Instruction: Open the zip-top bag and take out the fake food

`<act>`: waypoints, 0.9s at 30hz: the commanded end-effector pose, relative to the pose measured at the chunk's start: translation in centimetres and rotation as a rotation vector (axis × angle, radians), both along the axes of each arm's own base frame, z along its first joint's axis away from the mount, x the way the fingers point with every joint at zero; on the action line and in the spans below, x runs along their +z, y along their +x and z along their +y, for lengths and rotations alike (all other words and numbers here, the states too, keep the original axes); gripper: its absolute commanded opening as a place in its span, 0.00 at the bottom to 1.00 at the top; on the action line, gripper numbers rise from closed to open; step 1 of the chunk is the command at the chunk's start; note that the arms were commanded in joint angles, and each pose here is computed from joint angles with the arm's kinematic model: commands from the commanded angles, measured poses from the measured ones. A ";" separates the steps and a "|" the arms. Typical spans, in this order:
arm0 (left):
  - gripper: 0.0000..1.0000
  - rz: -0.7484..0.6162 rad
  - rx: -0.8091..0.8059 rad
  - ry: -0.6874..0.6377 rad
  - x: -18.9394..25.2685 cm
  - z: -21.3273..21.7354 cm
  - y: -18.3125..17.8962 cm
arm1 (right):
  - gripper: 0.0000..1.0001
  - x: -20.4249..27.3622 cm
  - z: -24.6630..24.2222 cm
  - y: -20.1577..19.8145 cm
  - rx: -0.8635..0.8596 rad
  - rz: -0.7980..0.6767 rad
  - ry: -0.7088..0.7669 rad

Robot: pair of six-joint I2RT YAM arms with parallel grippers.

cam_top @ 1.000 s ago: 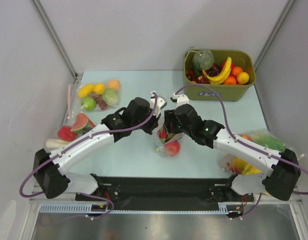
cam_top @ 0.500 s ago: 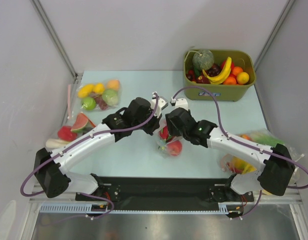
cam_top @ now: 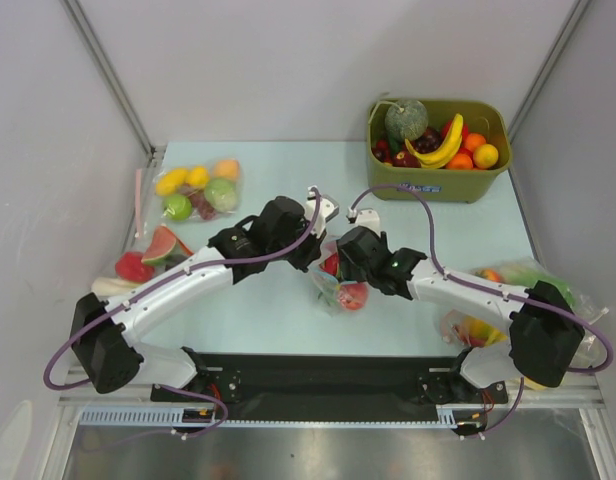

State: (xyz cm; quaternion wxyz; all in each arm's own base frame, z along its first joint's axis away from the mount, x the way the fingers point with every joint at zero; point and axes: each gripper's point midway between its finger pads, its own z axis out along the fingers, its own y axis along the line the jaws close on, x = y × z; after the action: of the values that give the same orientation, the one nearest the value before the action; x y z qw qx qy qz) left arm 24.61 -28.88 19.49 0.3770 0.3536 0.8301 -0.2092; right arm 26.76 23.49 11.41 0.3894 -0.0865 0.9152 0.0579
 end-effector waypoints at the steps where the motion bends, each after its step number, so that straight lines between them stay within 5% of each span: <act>1: 0.00 0.009 -0.008 -0.021 0.1 -0.4 -0.3 | 0.70 -0.5 -0.5 1.2 -0.062 -0.027 0.021; 14: 0.00 0.016 -0.018 -0.015 -0.3 -0.6 -0.5 | 0.68 -2.3 -2.2 3.6 -0.094 -0.073 0.035; 22: 0.00 0.019 -0.023 -0.012 -0.4 -0.7 -0.5 | 0.37 -1.4 -2.2 4.9 -0.068 -0.174 0.048; 27: 0.00 0.027 -0.029 -0.006 -0.7 -0.8 -0.7 | 0.30 2.0 -2.0 4.9 -0.045 -0.282 0.086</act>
State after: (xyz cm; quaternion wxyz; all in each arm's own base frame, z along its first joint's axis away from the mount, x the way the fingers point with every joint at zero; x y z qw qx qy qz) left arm 24.29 -29.45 18.81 0.3695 0.3611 0.8287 -0.2151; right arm 30.38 21.78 9.39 0.4515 -0.0738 0.8865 0.0695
